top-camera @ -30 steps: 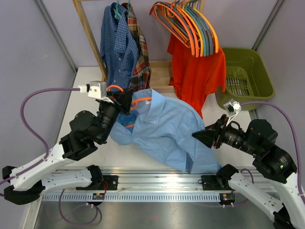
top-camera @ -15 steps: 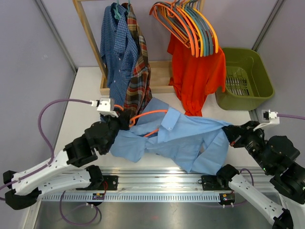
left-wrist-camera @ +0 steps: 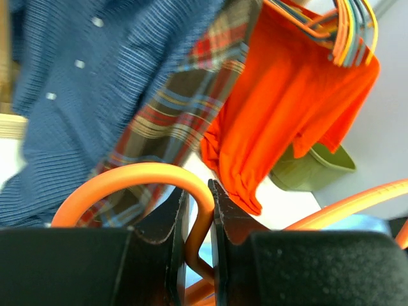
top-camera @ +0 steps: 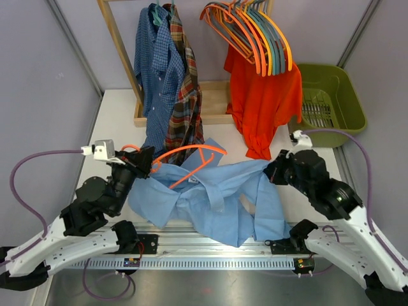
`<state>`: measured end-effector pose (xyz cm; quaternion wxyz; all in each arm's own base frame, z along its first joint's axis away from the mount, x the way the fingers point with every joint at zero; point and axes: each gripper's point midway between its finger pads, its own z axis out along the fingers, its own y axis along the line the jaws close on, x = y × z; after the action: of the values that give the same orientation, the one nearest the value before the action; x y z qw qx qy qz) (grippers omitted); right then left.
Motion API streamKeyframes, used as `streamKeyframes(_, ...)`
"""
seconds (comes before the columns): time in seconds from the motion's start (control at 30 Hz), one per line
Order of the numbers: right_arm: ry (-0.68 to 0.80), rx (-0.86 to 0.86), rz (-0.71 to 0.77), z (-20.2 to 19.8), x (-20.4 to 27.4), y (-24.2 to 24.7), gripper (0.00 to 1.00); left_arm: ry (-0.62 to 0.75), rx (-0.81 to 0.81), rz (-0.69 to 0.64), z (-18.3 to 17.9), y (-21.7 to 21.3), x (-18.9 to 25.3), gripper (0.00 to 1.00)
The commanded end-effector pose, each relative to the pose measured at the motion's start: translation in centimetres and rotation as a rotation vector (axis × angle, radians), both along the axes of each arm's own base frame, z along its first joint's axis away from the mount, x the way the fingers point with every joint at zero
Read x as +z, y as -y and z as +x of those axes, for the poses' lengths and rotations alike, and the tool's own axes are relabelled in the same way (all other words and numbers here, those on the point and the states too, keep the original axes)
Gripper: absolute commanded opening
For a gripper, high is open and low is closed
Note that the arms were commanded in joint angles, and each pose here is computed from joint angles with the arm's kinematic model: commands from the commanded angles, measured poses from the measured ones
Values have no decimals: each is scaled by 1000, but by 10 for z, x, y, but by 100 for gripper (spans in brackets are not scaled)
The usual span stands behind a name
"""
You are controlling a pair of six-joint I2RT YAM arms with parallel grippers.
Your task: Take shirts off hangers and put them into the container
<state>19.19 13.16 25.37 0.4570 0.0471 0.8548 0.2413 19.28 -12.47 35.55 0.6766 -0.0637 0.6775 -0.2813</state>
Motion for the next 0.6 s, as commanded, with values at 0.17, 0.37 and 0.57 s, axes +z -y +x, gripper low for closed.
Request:
streamKeyframes(0.17, -5, 347, 30, 0, -17, -75, 0, 201, -146, -282, 10, 64, 56, 0)
streamKeyframes(0.37, -95, 418, -81, -9, -51, -103, 0, 344, -220, -414, 3, 78, 119, 0)
streamKeyframes(0.57, -206, 269, -259, 0, -83, -75, 0, 344, -353, -346, -20, 82, 120, 0)
